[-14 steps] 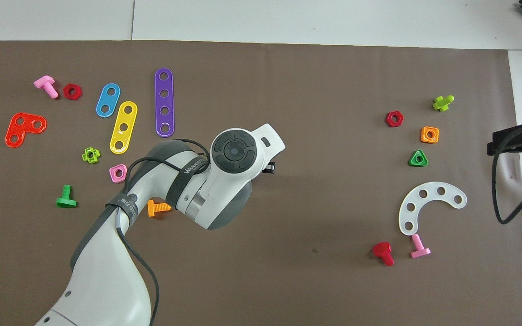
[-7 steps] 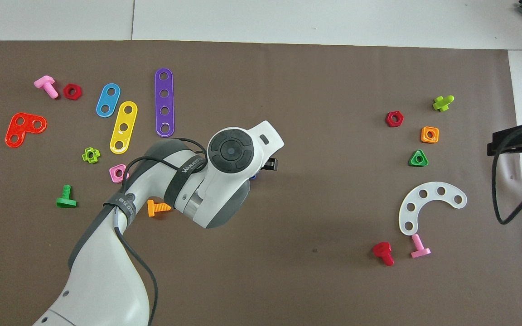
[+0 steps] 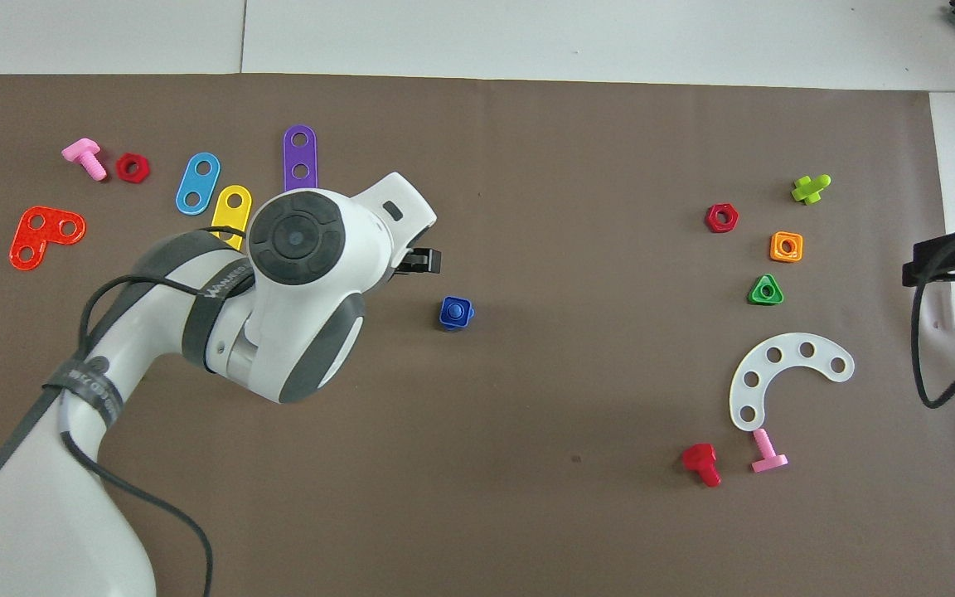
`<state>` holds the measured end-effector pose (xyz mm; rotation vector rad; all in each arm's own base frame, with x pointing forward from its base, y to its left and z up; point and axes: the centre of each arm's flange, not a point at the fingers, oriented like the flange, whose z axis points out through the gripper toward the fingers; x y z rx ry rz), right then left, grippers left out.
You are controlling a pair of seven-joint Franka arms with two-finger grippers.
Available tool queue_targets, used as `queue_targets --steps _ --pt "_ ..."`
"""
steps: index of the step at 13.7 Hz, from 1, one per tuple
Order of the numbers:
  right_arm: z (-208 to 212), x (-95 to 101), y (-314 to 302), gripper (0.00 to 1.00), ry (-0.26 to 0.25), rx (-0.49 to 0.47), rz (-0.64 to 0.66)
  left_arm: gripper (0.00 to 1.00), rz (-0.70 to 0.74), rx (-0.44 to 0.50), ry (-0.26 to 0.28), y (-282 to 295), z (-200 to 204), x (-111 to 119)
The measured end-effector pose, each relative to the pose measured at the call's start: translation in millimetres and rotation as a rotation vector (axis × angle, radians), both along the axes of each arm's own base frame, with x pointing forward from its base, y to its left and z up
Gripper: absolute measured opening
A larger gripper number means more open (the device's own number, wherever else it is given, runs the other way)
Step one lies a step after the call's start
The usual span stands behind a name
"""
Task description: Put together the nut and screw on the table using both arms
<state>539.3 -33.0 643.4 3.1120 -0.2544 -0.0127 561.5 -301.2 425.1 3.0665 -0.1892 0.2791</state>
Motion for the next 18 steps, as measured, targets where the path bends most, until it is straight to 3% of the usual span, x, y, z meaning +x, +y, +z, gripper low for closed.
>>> queue_targets --steps 5,11,15,18 --pt "-1.3 0.2 3.9 1.00 0.003 0.001 0.007 1.00 0.046 0.042 0.031 113.4 61.5 5.2" --pt "-0.2 -0.4 6.1 1.00 0.001 0.001 0.011 1.00 0.084 0.070 0.105 226.9 130.6 -5.9" --pt "-0.2 -0.4 6.1 1.00 0.001 0.002 0.011 1.00 0.062 0.064 0.109 283.8 184.0 -2.0" --pt "-0.2 -0.4 6.1 1.00 0.001 0.002 0.011 1.00 0.063 0.054 0.126 289.9 212.3 4.1"
